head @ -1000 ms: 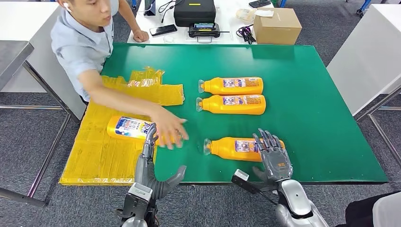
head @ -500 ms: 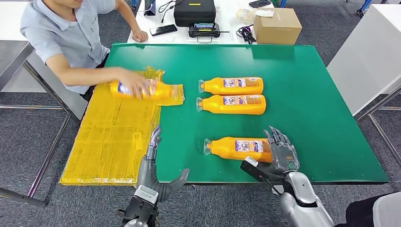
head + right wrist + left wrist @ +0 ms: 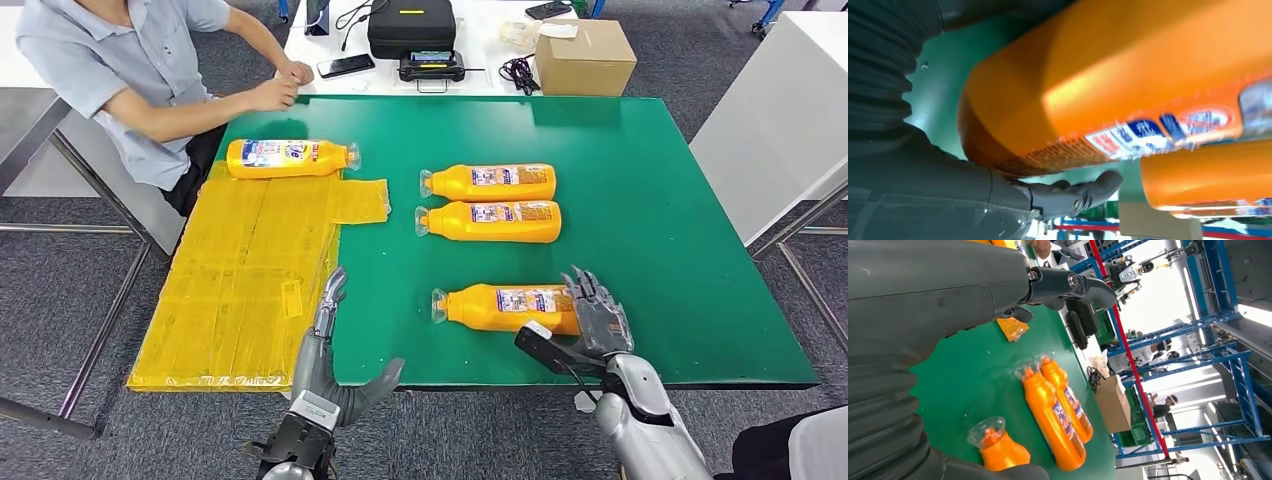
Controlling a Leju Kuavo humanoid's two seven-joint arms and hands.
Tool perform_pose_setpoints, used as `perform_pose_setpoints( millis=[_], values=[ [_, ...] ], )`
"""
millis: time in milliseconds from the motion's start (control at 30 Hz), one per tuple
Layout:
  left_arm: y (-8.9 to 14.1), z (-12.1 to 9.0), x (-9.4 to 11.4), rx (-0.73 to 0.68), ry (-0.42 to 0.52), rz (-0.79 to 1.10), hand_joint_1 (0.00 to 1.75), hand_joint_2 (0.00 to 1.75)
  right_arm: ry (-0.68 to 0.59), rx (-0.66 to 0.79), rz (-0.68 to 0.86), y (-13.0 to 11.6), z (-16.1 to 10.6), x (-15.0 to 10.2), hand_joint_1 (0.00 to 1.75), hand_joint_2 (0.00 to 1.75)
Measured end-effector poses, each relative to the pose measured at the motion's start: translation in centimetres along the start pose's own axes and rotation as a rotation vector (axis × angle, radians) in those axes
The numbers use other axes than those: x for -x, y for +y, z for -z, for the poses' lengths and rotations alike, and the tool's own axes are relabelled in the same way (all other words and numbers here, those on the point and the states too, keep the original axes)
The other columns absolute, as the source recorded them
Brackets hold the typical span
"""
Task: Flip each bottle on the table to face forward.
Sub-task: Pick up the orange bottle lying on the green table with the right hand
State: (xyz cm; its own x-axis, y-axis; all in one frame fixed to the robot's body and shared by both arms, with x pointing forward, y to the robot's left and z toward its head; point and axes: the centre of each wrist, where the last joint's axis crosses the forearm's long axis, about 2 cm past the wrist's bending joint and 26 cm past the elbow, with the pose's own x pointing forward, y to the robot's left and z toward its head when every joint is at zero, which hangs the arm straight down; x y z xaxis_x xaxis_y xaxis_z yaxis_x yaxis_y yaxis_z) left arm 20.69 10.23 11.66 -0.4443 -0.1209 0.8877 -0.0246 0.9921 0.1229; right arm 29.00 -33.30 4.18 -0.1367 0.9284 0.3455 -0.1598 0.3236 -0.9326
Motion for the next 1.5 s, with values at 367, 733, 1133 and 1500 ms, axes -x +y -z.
perform_pose_setpoints(
  millis=[367, 733, 1133, 1500],
  values=[
    [-0.5, 0.1, 0.1, 0.040, -0.010, -0.009, 0.00, 1.75, -0.045, -0.011, 0.126, 0.0, 0.2, 0.9, 1.75, 1.75],
    [-0.6, 0.0, 0.2, -0.022, -0.021, -0.109, 0.00, 1.75, -0.127, 0.016, 0.338, 0.6, -0.2, 0.7, 1.75, 1.75],
    [-0.8, -0.7, 1.7, -0.111, 0.202, -0.365, 0.00, 1.75, -0.229, 0.082, 0.634, 1.7, -1.3, -2.4, 1.75, 1.75],
    [-0.6, -0.9, 4.0, -0.185, 0.403, -0.483, 0.00, 1.75, -0.292, 0.129, 0.728, 1.0, -0.7, -4.3, 1.75, 1.75]
  ],
)
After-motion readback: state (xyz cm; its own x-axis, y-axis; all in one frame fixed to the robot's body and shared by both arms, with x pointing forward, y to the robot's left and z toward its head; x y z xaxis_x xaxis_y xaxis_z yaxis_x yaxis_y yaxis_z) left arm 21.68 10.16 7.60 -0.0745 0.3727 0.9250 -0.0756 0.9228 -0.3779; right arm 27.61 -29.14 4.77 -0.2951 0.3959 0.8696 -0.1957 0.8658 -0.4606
